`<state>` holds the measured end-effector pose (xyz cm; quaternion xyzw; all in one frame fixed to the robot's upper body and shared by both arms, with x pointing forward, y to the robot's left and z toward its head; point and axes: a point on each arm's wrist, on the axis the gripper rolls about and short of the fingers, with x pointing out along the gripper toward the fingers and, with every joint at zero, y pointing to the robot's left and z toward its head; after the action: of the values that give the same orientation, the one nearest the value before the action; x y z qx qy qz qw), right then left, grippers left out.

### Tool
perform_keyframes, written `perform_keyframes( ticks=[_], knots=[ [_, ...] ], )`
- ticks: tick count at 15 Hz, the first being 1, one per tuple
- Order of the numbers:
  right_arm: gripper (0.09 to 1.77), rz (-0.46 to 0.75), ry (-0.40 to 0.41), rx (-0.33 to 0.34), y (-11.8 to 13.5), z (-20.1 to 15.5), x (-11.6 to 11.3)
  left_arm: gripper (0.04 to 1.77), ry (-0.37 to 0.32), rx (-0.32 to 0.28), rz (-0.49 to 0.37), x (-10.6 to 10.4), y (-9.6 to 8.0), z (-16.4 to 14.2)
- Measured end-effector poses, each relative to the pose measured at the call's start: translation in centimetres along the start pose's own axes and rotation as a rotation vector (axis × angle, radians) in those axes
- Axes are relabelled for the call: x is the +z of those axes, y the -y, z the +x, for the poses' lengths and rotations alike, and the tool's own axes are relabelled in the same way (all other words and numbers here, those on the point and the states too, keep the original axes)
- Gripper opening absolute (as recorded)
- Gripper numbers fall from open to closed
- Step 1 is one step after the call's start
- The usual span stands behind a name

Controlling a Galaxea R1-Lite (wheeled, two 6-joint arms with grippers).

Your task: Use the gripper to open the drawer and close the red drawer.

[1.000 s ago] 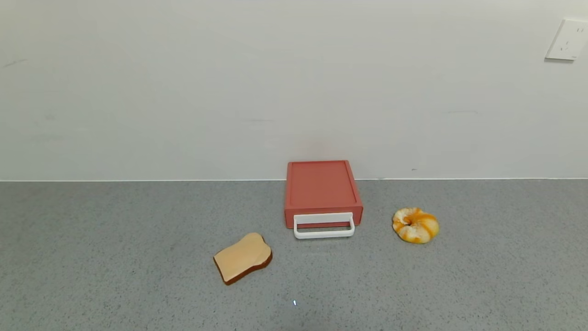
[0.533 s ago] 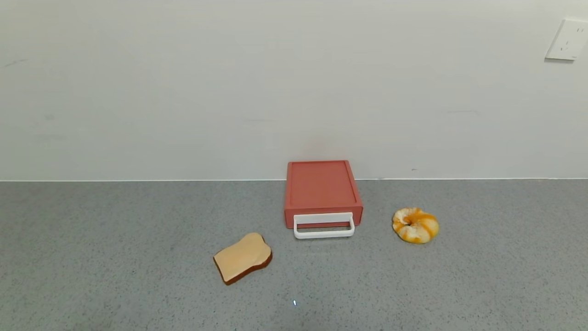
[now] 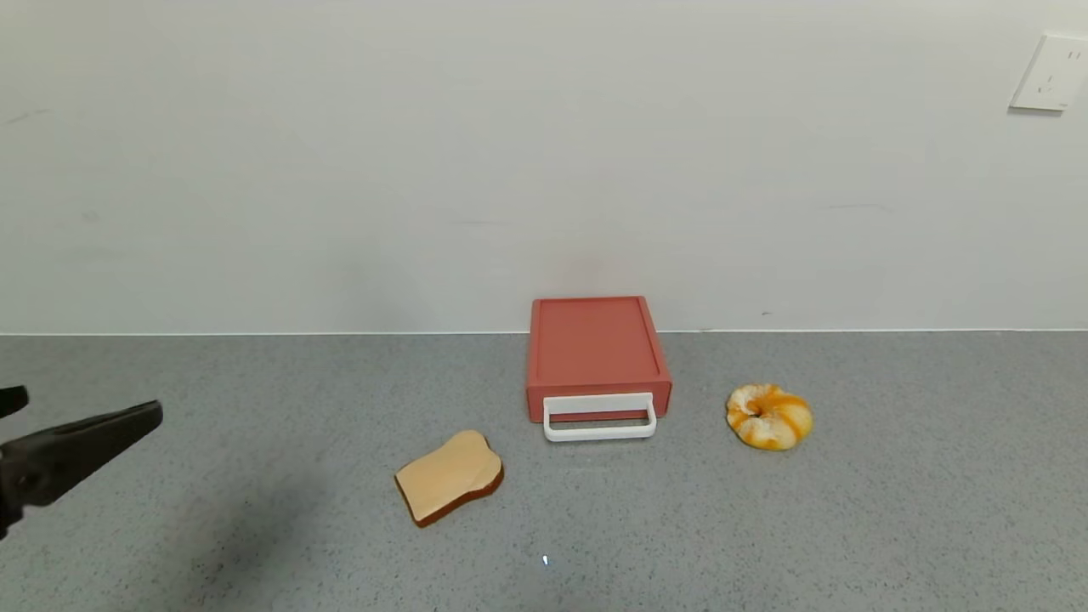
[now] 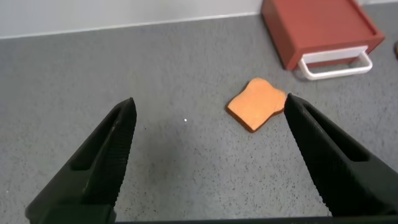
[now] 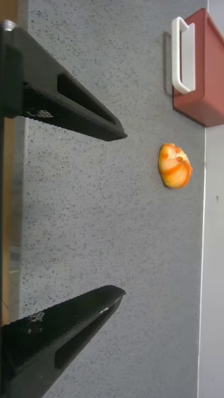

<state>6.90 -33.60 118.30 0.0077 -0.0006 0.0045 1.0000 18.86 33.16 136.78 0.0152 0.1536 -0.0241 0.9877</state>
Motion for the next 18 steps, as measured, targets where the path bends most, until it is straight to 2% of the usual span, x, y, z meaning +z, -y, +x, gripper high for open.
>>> perform_keyframes(
  ticks=[1, 4, 6, 10, 13, 18],
  knots=[
    [1.71, 0.0, 0.0, 0.0, 0.0, 0.0, 0.0, 1.72, -0.044, -0.03, 0.007, 0.9, 0.0, 1.3],
    [1.71, -0.001, -0.001, 0.001, 0.0, 0.0, 0.0, 1.72, -0.116, -0.228, 0.021, 2.9, 0.3, 5.1],
    [1.71, -0.001, -0.001, 0.001, 0.0, 0.0, 0.0, 1.72, -0.145, -0.292, 0.033, 3.6, 0.8, 7.2],
    [1.71, -0.001, 0.0, 0.002, 0.0, 0.0, 0.0, 1.72, -0.19, -0.412, 0.073, 4.5, 3.5, 10.5],
    [1.71, -0.001, 0.0, 0.001, 0.0, 0.0, 0.0, 1.72, -0.214, -0.478, 0.103, 4.8, 5.7, 12.0],
    [1.71, -0.001, 0.0, 0.001, 0.0, 0.0, 0.0, 1.72, -0.249, -0.498, 0.154, 4.9, 9.0, 13.9]
  ],
)
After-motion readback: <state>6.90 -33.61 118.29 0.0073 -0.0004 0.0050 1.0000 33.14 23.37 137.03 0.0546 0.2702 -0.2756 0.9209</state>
